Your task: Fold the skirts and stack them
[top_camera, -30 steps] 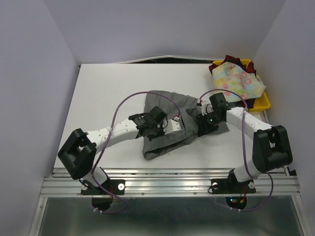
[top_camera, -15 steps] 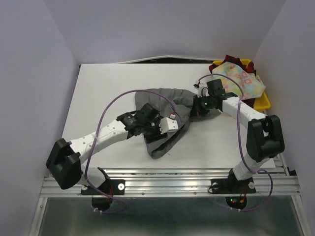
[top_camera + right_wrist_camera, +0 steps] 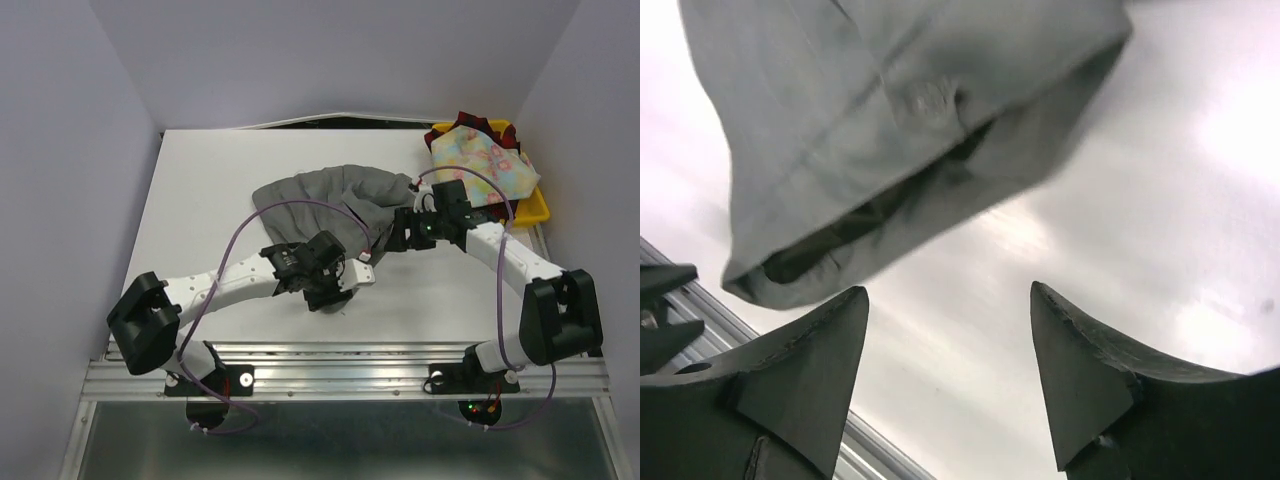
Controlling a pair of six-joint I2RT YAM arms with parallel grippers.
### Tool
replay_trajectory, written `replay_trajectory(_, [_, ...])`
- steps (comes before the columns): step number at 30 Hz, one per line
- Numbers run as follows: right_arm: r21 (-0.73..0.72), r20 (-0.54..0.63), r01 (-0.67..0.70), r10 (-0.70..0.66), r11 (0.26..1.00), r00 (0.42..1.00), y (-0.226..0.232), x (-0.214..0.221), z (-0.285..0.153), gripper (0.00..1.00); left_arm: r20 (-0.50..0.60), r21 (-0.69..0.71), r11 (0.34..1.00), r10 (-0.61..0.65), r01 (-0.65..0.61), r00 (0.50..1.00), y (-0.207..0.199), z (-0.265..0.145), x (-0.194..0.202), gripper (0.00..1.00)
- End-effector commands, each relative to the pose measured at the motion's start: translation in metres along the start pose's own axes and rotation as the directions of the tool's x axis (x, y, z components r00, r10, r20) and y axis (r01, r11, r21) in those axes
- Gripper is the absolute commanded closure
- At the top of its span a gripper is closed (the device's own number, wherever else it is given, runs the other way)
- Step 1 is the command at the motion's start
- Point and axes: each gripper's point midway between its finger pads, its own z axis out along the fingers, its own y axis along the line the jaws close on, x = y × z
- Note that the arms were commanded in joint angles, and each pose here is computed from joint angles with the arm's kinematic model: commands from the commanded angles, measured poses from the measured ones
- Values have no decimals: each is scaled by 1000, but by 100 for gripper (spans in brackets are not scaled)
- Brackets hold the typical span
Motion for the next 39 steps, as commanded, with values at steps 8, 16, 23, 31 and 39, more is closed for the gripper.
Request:
replay_trajectory(8, [101,96,-24,14,995,995,-29,8,11,37,18,-183,973,-136,137,991,33,17,-21,52])
replay_trajectory(16, [62,111,-59,52,996,992,-37,8,41,43,-10,-173,977,-130,126,991,34,28,-21,53])
replay_trajectory(23, [35,106,-76,72,997,992,-43,7,63,47,-24,-177,976,-133,127,991,36,32,-21,49])
replay_trajectory(31, [65,97,-69,63,995,993,-58,11,77,53,-69,-315,934,-200,169,977,62,26,-1,100])
replay_trajectory(39, [224,160,-74,38,972,986,-86,2,73,68,99,-371,876,-292,308,951,101,-36,-9,100])
